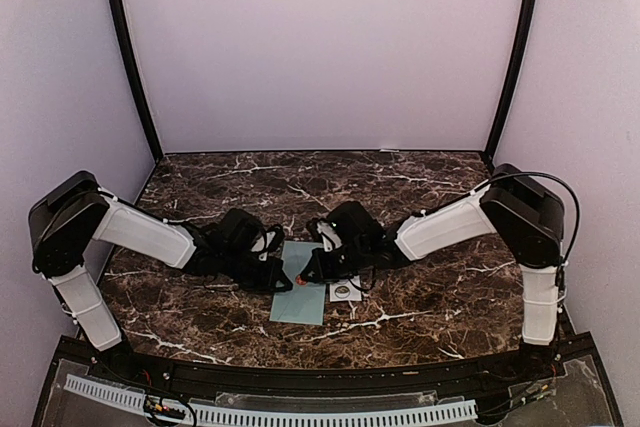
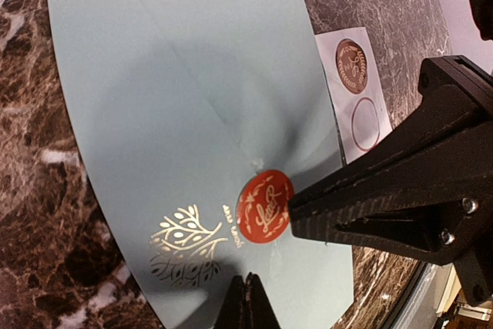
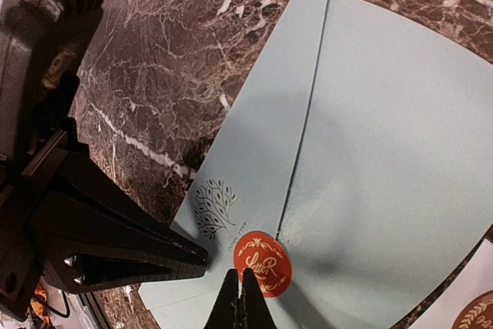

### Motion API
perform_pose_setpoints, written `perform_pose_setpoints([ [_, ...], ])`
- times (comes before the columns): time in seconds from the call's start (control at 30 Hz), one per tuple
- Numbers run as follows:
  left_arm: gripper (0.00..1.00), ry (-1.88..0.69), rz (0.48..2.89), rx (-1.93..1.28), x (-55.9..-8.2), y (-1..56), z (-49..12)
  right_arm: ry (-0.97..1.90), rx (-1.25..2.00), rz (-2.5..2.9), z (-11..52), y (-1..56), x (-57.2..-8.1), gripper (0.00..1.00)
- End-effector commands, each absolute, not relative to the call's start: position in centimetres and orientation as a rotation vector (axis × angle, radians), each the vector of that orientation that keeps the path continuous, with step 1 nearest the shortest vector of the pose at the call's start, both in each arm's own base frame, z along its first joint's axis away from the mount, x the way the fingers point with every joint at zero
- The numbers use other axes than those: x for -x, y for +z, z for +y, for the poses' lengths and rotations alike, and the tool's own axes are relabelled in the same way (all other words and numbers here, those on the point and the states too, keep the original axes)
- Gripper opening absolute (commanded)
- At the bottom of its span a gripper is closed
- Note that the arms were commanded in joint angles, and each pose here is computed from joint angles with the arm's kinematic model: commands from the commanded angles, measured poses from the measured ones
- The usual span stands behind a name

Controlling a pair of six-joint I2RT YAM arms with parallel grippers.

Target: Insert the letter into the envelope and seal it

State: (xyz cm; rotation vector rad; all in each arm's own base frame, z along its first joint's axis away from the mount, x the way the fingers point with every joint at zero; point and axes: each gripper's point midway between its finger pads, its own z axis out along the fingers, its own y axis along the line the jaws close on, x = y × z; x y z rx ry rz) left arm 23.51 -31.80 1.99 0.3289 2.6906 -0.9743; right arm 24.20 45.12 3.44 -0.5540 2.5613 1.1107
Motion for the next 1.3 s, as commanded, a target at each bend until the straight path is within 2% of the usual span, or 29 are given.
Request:
perform_pose_setpoints([
  [0.0,0.00,-0.917,2.766,-0.331,-22.1,0.1,-30.6,1.157,0.591,2.526,46.5,3.6,-24.2,0.00],
  [0.77,0.00,-0.884,2.775,-0.328,-22.2,-0.2,-30.3,1.079,0.567,2.634,44.8,0.7,-22.7,0.00],
  [1.13,0.00,-0.866,2.777,-0.315,-22.3,-0.5,-30.0,1.042,0.548,2.640,43.6,1.1,-22.3,0.00],
  [1.27,0.00,-0.874,2.752,-0.317,-22.7,0.2,-30.3,1.082,0.571,2.592,44.2,2.9,-22.4,0.00],
])
